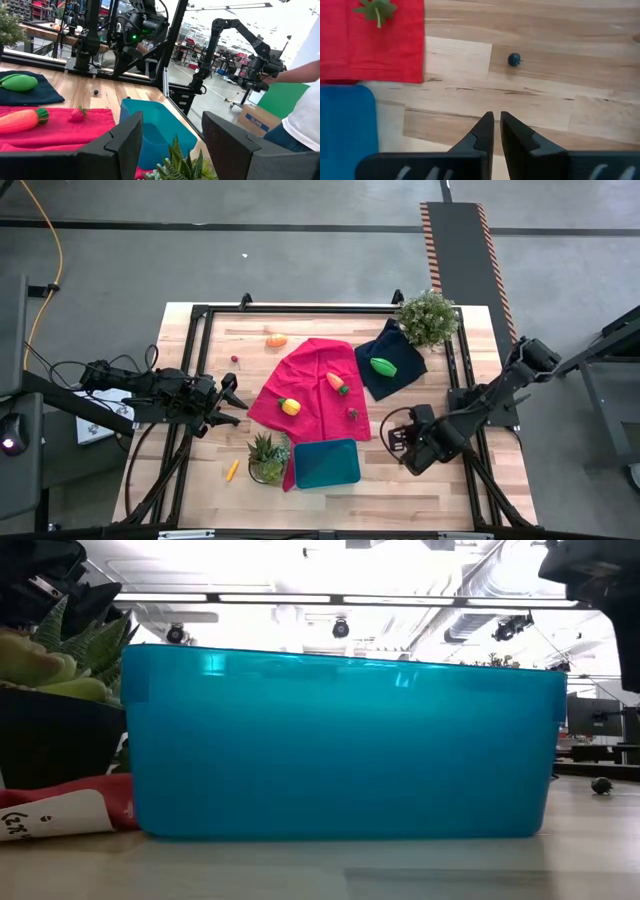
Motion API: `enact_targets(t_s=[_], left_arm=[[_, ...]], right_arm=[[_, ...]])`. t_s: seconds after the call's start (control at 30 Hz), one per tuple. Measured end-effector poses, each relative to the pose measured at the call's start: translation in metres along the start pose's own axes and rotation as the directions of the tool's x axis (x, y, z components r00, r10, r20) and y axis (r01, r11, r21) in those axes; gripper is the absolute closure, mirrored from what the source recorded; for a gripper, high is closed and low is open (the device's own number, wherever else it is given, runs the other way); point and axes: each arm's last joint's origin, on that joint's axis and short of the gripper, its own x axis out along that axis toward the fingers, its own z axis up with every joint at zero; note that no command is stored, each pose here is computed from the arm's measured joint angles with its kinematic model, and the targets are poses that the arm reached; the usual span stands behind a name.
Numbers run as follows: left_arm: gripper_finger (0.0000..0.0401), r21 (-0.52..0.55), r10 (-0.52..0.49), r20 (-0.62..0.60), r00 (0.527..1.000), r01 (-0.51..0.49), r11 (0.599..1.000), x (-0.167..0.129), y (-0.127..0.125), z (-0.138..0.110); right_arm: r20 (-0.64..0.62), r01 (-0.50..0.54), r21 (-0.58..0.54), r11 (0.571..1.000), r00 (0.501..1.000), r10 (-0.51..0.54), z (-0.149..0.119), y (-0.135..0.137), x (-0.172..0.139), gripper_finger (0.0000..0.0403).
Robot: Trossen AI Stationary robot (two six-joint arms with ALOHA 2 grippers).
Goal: Pick and placing Produce into tupperware
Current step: Put the top blue berry into the blue bin
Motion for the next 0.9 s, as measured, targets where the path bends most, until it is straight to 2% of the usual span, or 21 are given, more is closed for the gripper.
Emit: enact_targets(t_s=[0.3,0.7,0.9], left_arm=[[0.0208,0.000,0.000,0.000,1.000,0.000,1.000,0.000,0.000,0.000],[0.0208,0.000,0.000,-0.001,1.000,0.000,1.000,0.000,0.000,0.000],[0.0208,0.000,0.000,-0.001,1.000,0.000,1.000,0.000,0.000,0.000]], right_arm=[[0.026,0.002,-0.012,1.000,1.000,-0.001,-0.010,-0.013,0.004,0.0337],[0.034,0.004,-0.091,0.996,0.999,-0.001,-0.008,-0.012,0.005,0.0336],[-0.010,0.037,-0.108,0.993,0.999,-0.038,-0.006,-0.010,0.006,0.0336]])
